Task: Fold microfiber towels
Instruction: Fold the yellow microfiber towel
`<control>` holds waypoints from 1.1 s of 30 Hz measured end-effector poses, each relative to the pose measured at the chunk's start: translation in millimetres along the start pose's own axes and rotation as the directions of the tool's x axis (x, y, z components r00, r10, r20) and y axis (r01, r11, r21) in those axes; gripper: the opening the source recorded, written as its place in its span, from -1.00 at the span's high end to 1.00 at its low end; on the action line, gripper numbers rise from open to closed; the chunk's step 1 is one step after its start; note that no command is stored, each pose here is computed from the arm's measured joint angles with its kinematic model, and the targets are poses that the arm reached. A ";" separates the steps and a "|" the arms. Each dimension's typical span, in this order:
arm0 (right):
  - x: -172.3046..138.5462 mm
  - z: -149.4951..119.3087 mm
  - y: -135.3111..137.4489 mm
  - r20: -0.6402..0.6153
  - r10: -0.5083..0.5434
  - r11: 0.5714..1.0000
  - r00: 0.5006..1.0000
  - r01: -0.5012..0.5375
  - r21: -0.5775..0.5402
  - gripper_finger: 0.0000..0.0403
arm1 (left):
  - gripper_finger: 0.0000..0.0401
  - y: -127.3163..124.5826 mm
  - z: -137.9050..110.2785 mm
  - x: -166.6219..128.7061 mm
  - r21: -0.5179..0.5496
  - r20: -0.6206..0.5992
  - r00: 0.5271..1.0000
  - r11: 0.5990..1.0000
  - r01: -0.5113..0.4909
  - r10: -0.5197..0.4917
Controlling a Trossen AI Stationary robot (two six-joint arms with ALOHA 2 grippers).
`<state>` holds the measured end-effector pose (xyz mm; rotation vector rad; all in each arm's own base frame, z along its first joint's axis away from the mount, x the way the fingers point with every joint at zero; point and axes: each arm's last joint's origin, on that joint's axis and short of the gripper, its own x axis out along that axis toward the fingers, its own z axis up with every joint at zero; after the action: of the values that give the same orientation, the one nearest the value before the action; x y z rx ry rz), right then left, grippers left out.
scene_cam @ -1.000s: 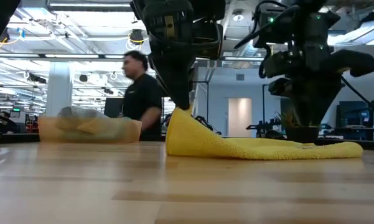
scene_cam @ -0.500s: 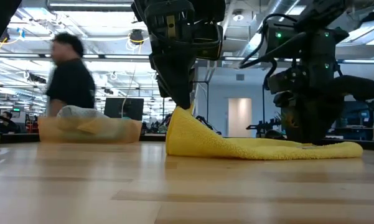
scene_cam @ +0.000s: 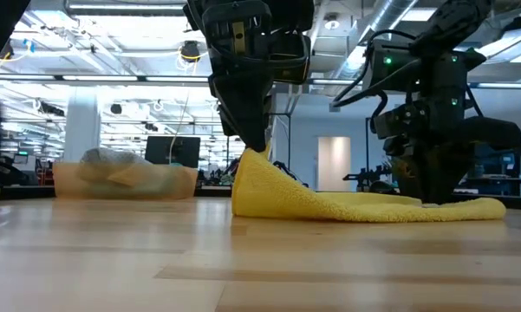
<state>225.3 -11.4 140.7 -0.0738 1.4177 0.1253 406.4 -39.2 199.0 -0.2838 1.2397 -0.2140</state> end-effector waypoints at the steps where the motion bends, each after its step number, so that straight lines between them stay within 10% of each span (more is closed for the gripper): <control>1: 0.0 0.0 0.0 0.000 0.001 1.000 1.000 -0.001 0.000 0.49 | 1.00 0.0 0.0 0.0 0.000 0.000 1.000 1.000 0.000 0.000; 11: 0.0 -0.9 0.5 -0.009 0.008 1.000 1.000 -0.008 0.010 0.95 | 1.00 0.0 0.0 0.0 0.000 0.000 1.000 1.000 0.000 0.000; 33: -37.1 10.8 -0.4 -0.161 -0.087 0.991 0.983 0.101 0.082 0.99 | 1.00 32.6 5.5 -18.8 -0.154 -0.010 0.988 0.976 -0.157 0.157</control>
<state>230.5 -12.0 179.0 -0.0776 1.5730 -0.0235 405.9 -1.9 206.8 -0.3179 1.2723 0.0191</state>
